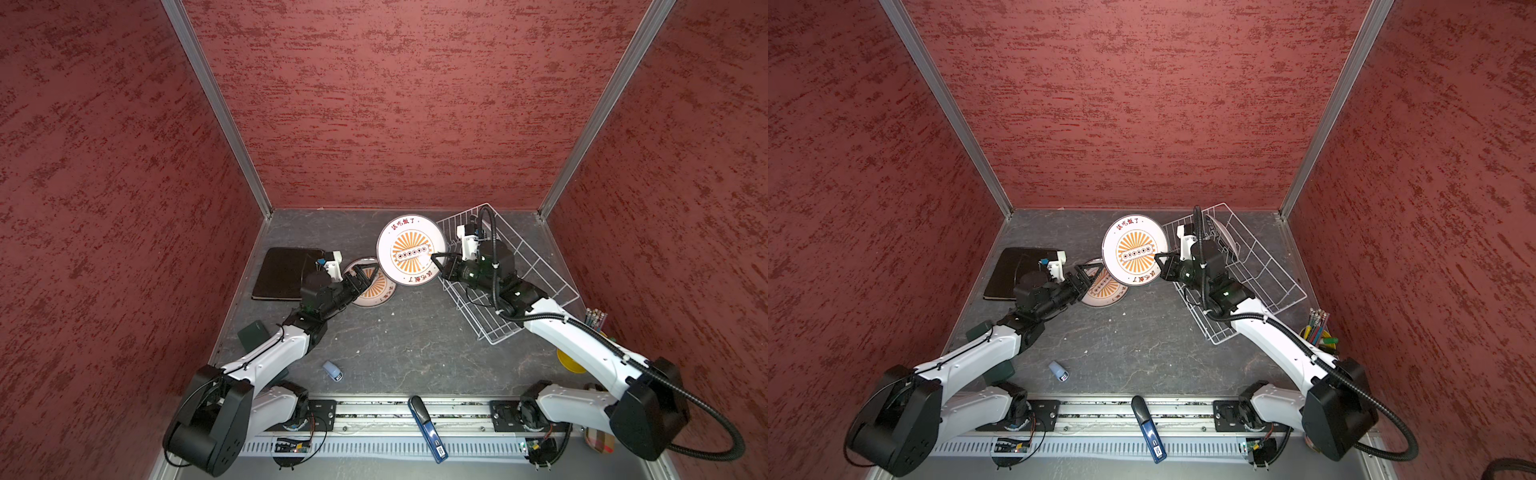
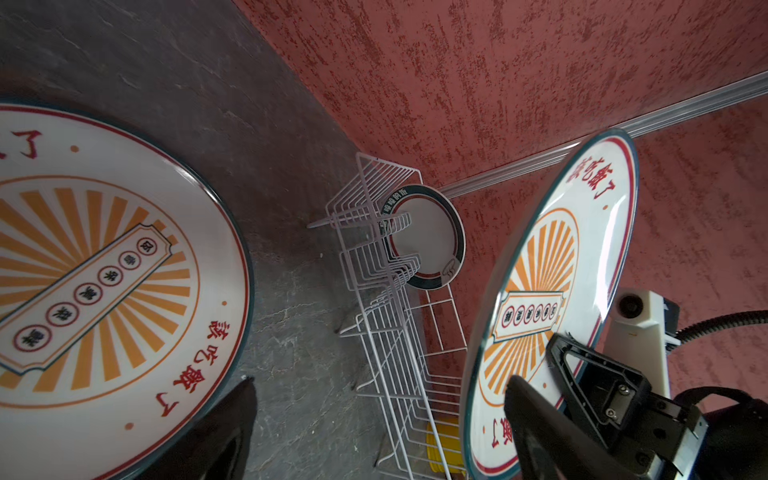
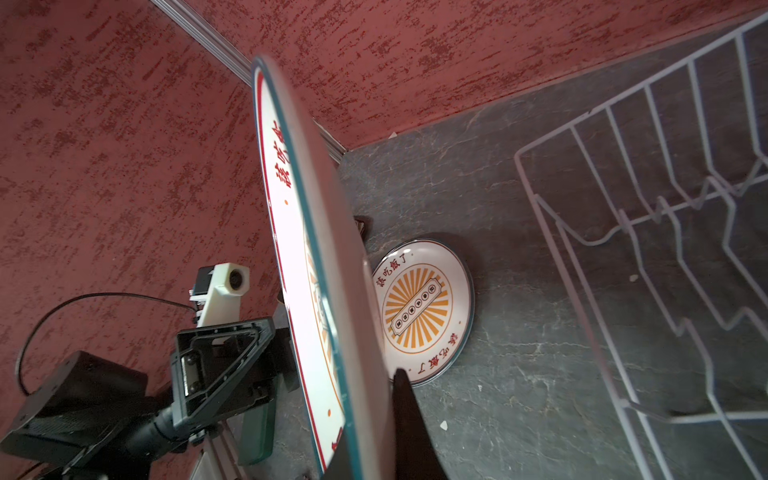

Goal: Unload the plates from the dish rack
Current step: 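Lift the white printed plate out of the rack toward the left gripper, then close the left gripper on the plate's rim held by the right gripper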

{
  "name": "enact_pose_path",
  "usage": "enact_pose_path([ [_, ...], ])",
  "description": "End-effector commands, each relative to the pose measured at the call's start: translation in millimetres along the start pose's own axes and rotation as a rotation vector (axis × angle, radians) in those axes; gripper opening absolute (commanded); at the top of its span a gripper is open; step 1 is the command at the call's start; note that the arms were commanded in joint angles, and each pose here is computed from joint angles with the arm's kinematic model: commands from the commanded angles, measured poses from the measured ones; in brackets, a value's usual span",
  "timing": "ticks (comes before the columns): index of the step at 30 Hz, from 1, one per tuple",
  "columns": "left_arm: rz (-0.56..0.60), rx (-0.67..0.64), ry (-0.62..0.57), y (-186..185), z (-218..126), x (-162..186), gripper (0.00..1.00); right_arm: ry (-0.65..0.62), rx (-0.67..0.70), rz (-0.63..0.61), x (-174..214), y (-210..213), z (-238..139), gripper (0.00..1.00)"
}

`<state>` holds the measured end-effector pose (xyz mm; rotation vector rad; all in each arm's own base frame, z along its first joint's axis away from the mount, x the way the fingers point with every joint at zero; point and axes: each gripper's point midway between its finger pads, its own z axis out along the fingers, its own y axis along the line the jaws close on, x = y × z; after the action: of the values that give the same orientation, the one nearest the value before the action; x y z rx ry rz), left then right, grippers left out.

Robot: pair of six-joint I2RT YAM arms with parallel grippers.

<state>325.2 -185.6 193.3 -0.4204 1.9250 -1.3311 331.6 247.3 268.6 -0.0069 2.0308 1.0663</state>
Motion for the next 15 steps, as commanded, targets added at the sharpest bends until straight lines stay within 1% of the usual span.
enact_pose_path([
  [1, 0.021, 0.121, 0.021, -22.2, 0.3, 1.5, 0.90, -0.033, -0.108, 0.026, -9.7, 22.4, -0.7, 0.00],
  [7, 0.031, 0.148, 0.022, -26.9, -0.2, 2.1, 0.86, -0.002, -0.131, 0.056, -1.1, 21.8, 3.4, 0.00],
  [11, 0.034, 0.150, 0.020, -29.3, -0.6, 1.1, 0.85, 0.006, -0.124, 0.067, 1.5, 19.3, 4.1, 0.00],
  [15, 0.033, 0.152, 0.021, -28.6, 0.2, 1.3, 0.81, 0.020, -0.159, 0.082, 6.2, 22.6, 4.3, 0.00],
])
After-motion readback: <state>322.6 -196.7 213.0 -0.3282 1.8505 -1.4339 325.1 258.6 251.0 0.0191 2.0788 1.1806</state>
